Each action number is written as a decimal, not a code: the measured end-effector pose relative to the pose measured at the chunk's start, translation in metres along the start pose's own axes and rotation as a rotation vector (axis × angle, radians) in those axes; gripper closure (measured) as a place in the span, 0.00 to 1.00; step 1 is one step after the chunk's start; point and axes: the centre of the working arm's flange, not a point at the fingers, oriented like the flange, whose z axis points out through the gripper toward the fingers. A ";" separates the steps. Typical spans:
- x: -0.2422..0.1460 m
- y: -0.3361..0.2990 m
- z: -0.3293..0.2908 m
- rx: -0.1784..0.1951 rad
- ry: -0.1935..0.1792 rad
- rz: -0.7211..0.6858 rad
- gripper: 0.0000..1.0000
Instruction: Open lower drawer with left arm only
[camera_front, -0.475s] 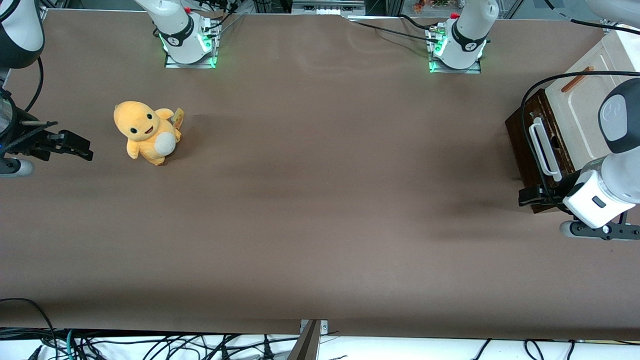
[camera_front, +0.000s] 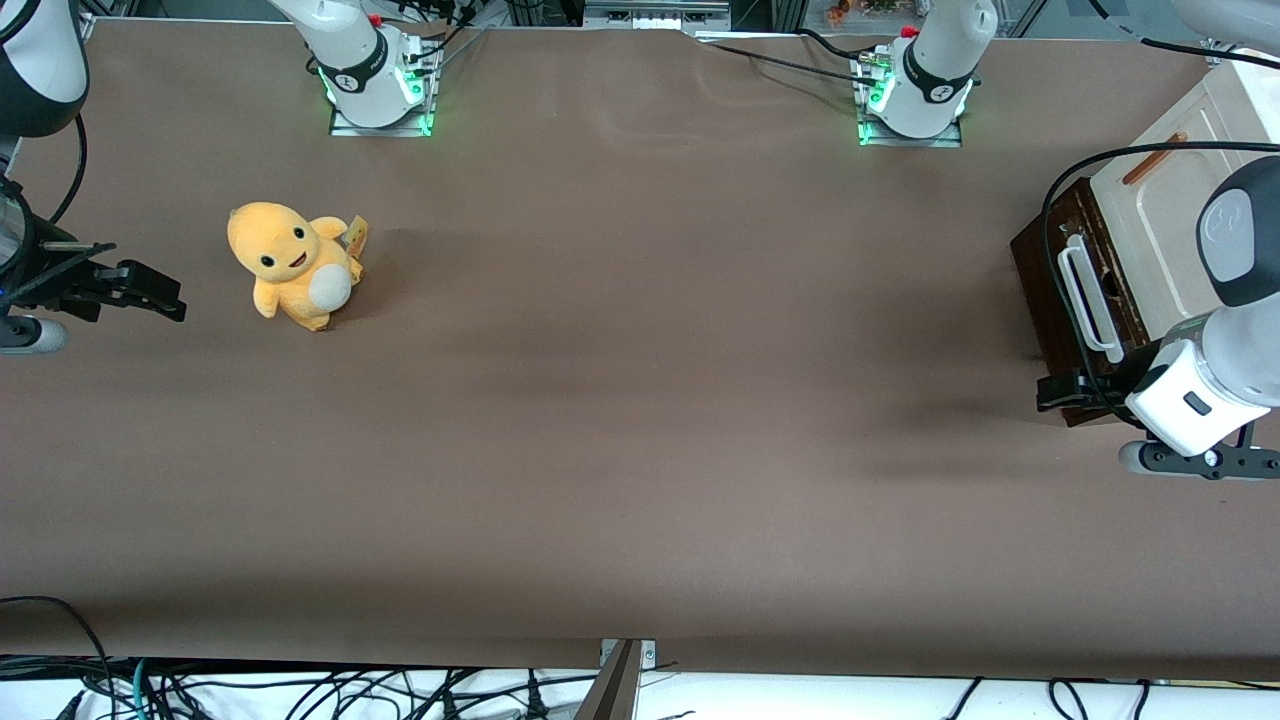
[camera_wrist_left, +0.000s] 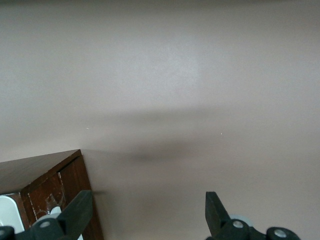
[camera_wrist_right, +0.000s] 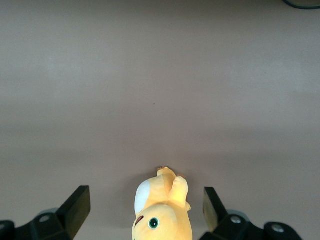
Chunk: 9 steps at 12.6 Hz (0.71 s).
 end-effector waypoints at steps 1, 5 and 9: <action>0.000 0.001 0.000 0.000 0.000 0.002 0.00; 0.000 0.005 0.000 -0.001 0.000 0.008 0.00; -0.001 0.009 -0.004 -0.003 0.005 0.014 0.00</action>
